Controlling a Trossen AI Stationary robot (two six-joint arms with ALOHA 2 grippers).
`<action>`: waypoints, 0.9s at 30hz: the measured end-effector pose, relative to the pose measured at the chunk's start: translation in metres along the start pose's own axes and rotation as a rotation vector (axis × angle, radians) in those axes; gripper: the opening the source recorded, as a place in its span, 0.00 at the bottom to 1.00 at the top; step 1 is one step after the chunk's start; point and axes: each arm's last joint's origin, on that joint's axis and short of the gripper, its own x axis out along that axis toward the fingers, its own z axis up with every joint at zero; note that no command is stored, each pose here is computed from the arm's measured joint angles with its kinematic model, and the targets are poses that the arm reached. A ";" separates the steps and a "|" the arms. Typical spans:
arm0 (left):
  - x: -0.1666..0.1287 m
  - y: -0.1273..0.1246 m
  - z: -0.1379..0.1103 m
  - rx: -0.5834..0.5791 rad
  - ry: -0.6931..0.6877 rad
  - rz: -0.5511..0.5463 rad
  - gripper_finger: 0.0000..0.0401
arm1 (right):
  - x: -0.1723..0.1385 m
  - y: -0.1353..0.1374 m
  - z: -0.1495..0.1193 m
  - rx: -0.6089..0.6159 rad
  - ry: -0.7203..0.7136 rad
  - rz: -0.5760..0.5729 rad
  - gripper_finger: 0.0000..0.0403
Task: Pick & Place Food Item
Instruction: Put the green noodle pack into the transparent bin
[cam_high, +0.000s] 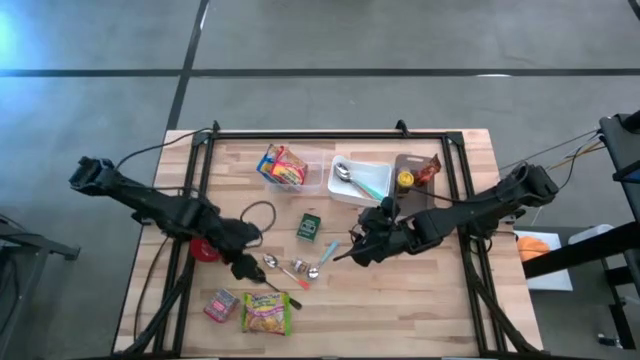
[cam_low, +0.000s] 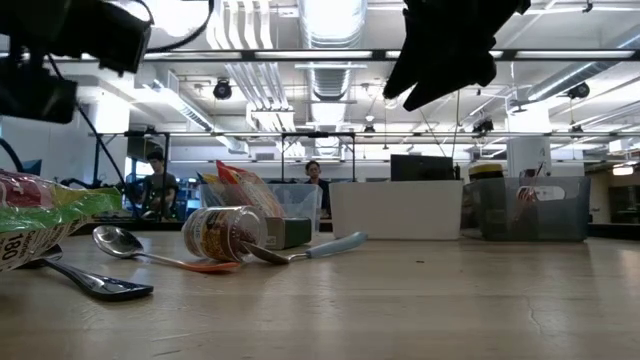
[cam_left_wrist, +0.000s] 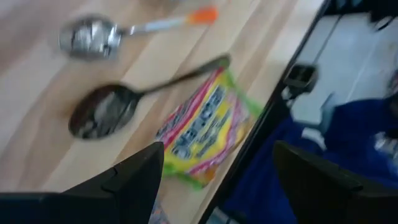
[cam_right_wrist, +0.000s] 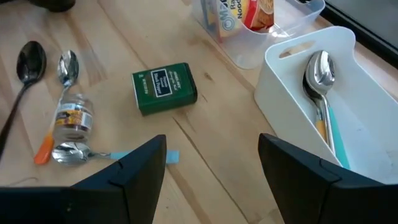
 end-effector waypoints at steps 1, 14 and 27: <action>0.004 0.001 -0.001 -0.006 0.028 0.017 0.76 | 0.000 0.000 0.000 0.008 0.000 0.002 0.63; 0.050 0.004 -0.023 -0.005 0.241 0.186 0.76 | -0.005 0.007 -0.006 0.046 0.015 0.039 0.63; 0.073 0.008 -0.019 0.018 0.263 0.228 0.76 | -0.008 0.010 -0.012 0.043 0.021 0.049 0.63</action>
